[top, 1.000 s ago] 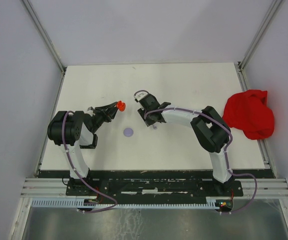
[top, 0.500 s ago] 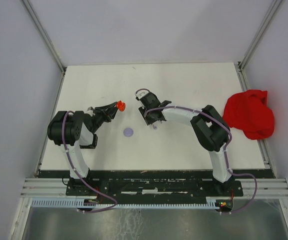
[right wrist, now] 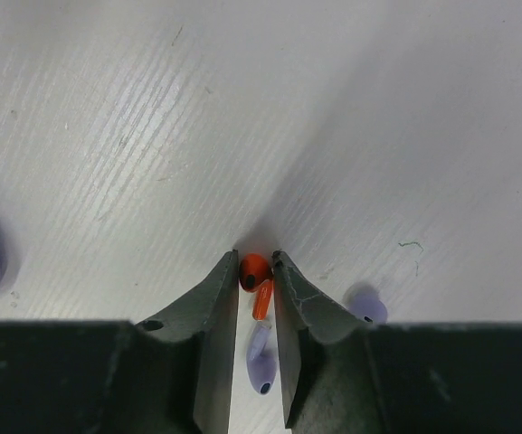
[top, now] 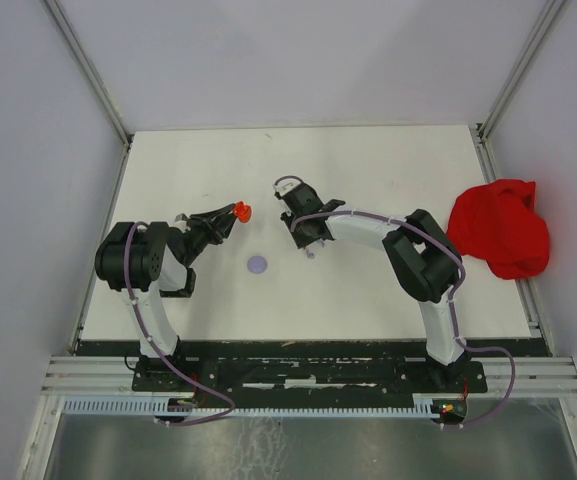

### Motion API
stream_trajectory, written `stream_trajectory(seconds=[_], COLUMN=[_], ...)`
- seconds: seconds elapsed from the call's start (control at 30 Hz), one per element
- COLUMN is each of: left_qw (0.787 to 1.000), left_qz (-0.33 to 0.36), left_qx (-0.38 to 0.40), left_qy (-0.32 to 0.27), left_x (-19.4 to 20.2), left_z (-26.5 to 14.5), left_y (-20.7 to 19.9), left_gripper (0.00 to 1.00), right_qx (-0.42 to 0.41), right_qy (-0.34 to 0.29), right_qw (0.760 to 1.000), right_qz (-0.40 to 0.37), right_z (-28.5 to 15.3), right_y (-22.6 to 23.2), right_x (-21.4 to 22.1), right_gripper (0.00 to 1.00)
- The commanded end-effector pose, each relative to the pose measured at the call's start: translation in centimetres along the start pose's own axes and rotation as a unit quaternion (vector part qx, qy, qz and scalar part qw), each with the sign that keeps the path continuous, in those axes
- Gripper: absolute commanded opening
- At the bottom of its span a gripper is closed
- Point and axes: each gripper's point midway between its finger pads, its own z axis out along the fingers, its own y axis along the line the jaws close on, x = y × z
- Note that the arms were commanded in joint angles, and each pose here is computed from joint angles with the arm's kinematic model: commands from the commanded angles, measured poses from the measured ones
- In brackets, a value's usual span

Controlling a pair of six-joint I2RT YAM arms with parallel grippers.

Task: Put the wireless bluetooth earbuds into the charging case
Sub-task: Pick up the earbud from the center of the board, then place the earbud in the charging case.

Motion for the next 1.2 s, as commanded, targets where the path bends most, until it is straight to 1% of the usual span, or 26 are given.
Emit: stream_trajectory(seconds=[0.0, 0.17, 0.2, 0.27, 0.33, 0.4, 0.47, 0.5, 0.6, 0.67, 0.73, 0.87, 1.0, 1.13, 1.17], left_qw=[0.991, 0.991, 0.991, 0.991, 0.991, 0.992, 0.991, 0.991, 0.991, 0.991, 0.991, 0.99, 0.99, 0.99, 0.989], left_qz=[0.082, 0.083, 0.083, 0.084, 0.084, 0.084, 0.083, 0.083, 0.081, 0.077, 0.074, 0.07, 0.066, 0.061, 0.061], left_qx=[0.09, 0.089, 0.088, 0.087, 0.086, 0.085, 0.086, 0.085, 0.082, 0.079, 0.075, 0.072, 0.069, 0.066, 0.067], left_qy=[0.052, 0.05, 0.05, 0.051, 0.05, 0.051, 0.052, 0.053, 0.062, 0.072, 0.086, 0.1, 0.106, 0.112, 0.114], left_x=[3.0, 2.9, 2.9, 2.9, 2.9, 3.0, 3.1, 3.2, 3.6, 4.1, 4.7, 5.6, 6.1, 6.6, 6.7], left_z=[-1.0, -1.0, -1.0, -1.0, -1.0, -1.0, -1.0, -1.0, -0.7, -0.4, 0.1, 0.8, 1.4, 1.9, 2.0], left_y=[-4.3, -4.2, -4.1, -4.1, -4.0, -3.9, -3.9, -3.9, -3.7, -3.5, -3.2, -2.8, -2.4, -1.9, -1.9], left_gripper=[0.03, 0.03, 0.03, 0.03, 0.03, 0.03, 0.03, 0.03, 0.03, 0.03, 0.03, 0.03, 0.03, 0.03, 0.03], right_qx=[0.004, 0.005, 0.006, 0.006, 0.007, 0.008, 0.008, 0.007, 0.002, -0.008, -0.024, -0.06, -0.088, -0.117, -0.124], right_qy=[0.022, 0.023, 0.016, 0.012, -0.006, -0.031, -0.069, -0.088, -0.167, -0.227, -0.289, -0.417, -0.496, -0.541, -0.564], right_qw=[1.0, 1.0, 1.0, 1.0, 1.0, 0.999, 0.997, 0.996, 0.985, 0.973, 0.956, 0.905, 0.861, 0.829, 0.812], right_qz=[0.006, 0.002, 0.0, -0.002, -0.008, -0.016, -0.022, -0.027, -0.036, -0.041, -0.045, -0.06, -0.067, -0.076, -0.079], right_z=[0.5, 0.3, 0.1, -0.1, -0.7, -1.5, -2.7, -3.3, -5.8, -8.0, -10.3, -15.1, -18.4, -19.2, -19.8], right_y=[-0.4, -0.5, -0.6, -0.6, -0.6, -0.7, -0.7, -0.7, -0.5, -0.2, 0.3, 1.4, 2.1, 3.1, 3.3], right_x=[0.8, 0.7, 0.0, -0.4, -1.8, -3.7, -6.4, -7.5, -11.7, -14.3, -16.2, -18.8, -19.2, -17.8, -17.9], right_gripper=[0.27, 0.17, 0.13, 0.12, 0.1, 0.08, 0.07, 0.05, 0.04, 0.03, 0.03, 0.02, 0.0, 0.0, 0.0])
